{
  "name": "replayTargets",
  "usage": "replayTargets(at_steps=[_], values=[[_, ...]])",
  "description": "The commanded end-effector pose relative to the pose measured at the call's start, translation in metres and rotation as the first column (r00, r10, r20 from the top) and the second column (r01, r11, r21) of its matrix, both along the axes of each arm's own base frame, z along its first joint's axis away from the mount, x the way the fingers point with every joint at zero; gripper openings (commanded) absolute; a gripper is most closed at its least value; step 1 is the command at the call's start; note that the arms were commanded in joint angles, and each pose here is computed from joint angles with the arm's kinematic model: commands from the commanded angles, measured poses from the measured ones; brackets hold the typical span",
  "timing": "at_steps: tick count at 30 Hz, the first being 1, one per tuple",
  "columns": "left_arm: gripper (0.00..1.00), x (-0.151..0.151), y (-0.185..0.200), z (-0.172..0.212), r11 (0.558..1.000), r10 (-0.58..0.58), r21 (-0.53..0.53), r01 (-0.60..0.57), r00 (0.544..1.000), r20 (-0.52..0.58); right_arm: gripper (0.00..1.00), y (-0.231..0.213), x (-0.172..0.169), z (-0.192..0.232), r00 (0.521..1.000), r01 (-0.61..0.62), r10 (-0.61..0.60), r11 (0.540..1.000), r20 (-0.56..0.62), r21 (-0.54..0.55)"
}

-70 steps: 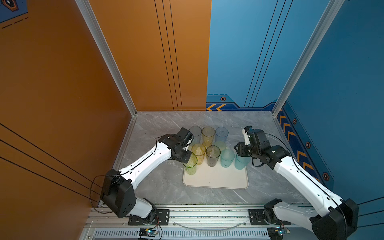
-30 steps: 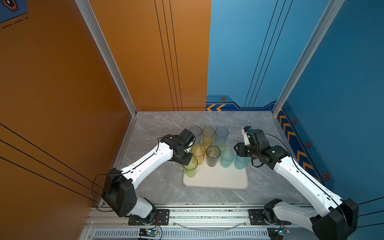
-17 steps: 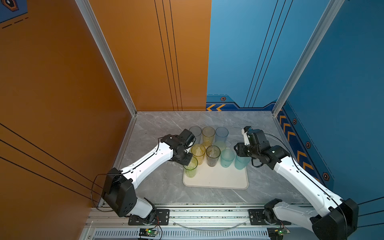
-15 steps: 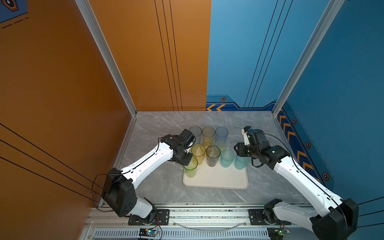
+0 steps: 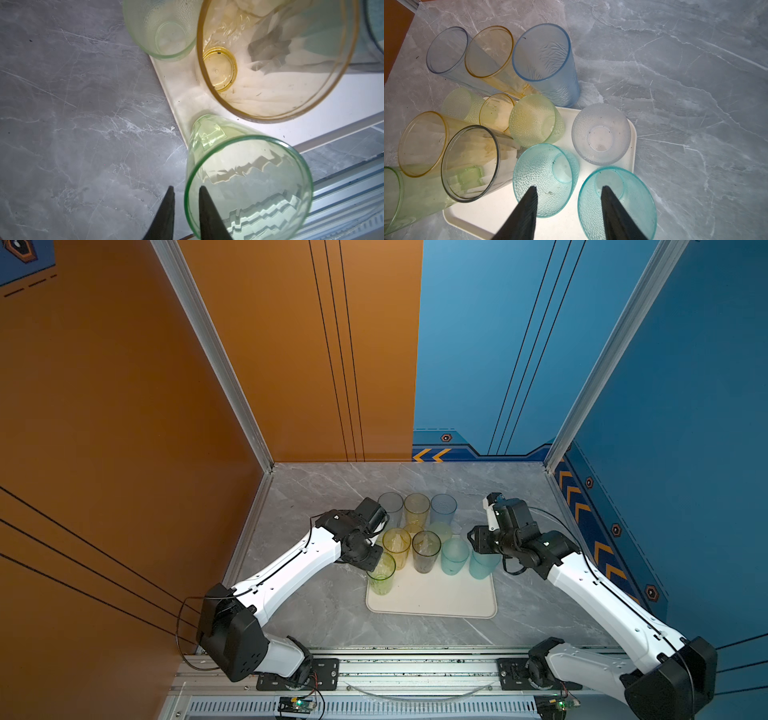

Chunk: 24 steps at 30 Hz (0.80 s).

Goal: Place the glasses into the tray

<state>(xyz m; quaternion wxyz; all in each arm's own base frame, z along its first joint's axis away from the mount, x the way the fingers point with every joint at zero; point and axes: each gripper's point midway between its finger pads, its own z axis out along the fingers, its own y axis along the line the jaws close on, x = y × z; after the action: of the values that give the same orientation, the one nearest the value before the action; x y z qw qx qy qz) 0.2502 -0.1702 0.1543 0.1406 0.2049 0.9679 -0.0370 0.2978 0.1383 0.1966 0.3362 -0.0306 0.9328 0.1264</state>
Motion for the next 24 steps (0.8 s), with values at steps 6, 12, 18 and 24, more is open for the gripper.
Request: replayTargets(at_steps=[6,12,18,24], values=[[0.24,0.004,0.014,0.028,0.999,0.038,-0.003,-0.038,0.994,0.099,0.49,0.003,0.004,0.007,1.0,0.009,-0.009,1.0,0.012,0.003],[0.23,0.004,0.024,0.05,0.995,0.081,-0.071,-0.068,0.977,0.198,0.49,0.003,0.006,0.011,1.0,0.0,0.0,1.0,0.003,-0.016],[0.23,0.011,0.033,0.076,0.972,0.182,-0.209,-0.11,0.912,0.367,0.49,0.001,0.006,0.008,1.0,0.009,-0.009,0.999,-0.007,-0.042],[0.28,0.027,0.029,0.092,0.926,0.282,-0.365,-0.098,0.823,0.493,0.49,0.002,0.017,0.017,1.0,0.014,-0.014,0.997,0.002,-0.071]])
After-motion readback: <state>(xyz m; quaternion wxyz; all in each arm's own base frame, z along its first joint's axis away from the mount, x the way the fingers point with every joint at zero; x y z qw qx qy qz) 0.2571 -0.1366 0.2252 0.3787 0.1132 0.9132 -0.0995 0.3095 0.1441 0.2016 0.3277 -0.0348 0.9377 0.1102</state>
